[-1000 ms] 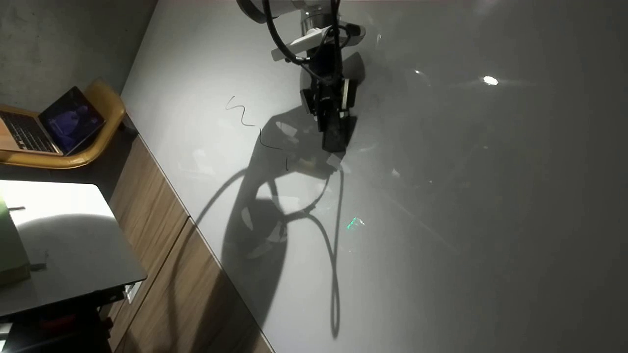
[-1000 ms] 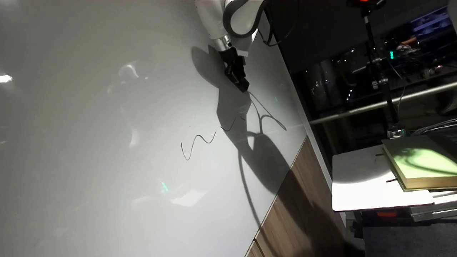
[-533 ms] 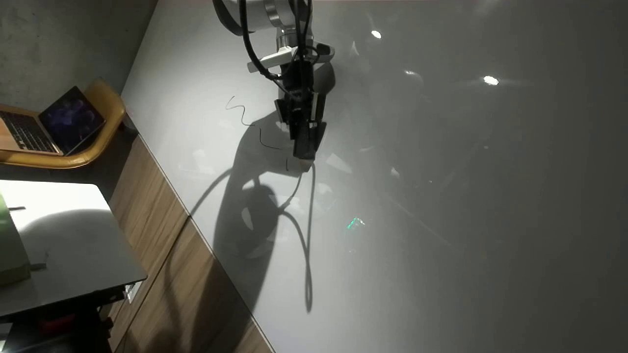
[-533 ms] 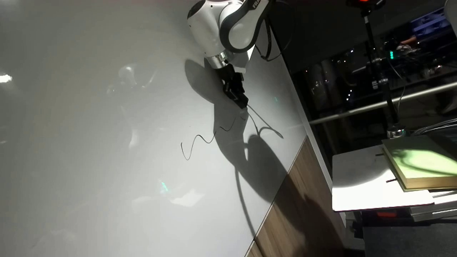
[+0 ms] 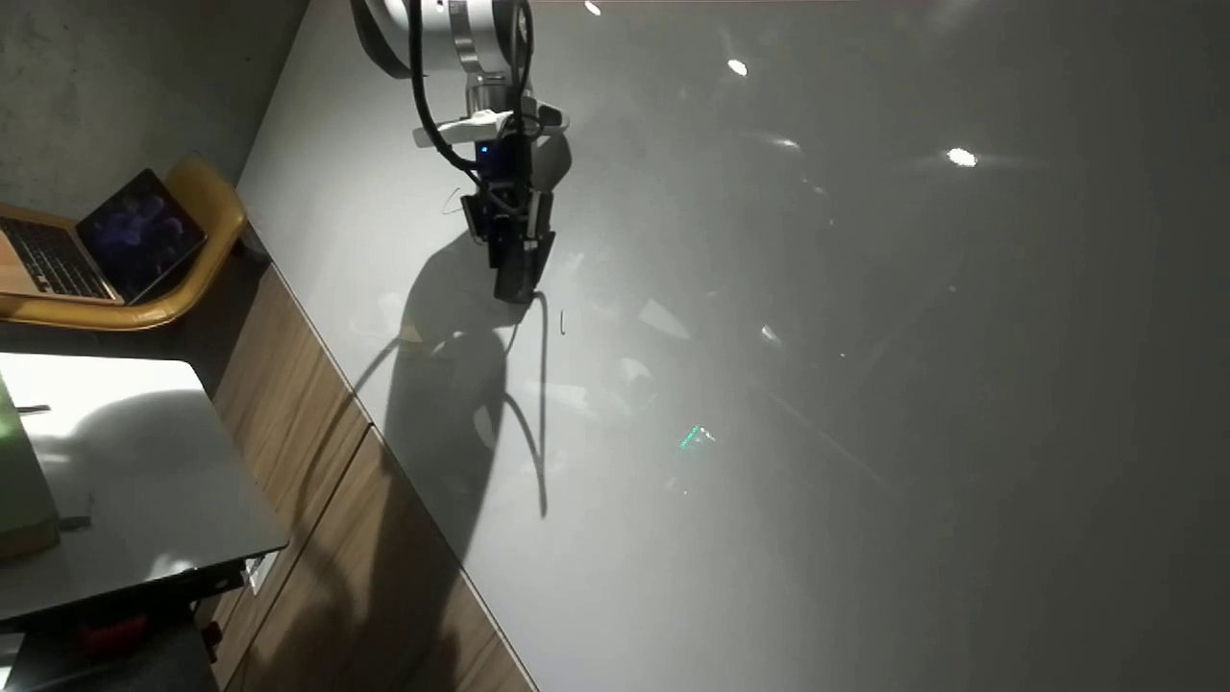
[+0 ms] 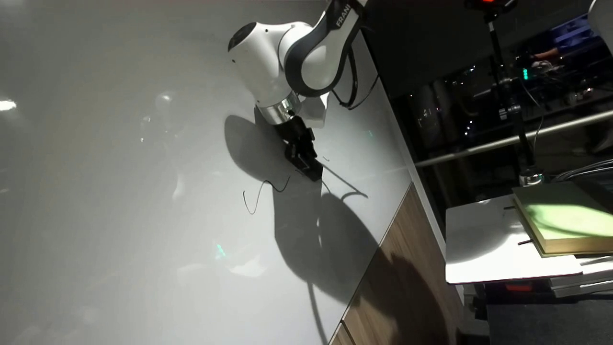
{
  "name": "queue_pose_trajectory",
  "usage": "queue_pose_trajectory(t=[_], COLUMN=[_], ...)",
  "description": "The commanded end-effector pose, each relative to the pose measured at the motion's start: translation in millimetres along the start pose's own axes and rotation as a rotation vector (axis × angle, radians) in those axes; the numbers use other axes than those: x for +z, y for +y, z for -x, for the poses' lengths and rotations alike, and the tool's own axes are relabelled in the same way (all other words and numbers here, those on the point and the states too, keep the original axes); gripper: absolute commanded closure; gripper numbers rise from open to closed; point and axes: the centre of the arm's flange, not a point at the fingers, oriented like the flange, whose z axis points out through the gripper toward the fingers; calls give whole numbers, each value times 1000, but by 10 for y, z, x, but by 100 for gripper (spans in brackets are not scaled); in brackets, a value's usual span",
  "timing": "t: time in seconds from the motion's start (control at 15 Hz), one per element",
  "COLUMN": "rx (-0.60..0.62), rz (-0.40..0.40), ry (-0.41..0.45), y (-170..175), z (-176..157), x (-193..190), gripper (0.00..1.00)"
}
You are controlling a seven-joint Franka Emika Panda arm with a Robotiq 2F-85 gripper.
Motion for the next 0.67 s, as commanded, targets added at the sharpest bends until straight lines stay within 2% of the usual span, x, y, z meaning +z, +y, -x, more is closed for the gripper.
queue_pose_trajectory(t=[0.0, 0.27, 0.6], rx=[-105, -137, -162], rz=[-46, -53, -56], ry=[80, 71, 87], y=[-699, -804, -1091], z=[-422, -466, -740], x=[-170, -181, -622], gripper=[69, 71, 71])
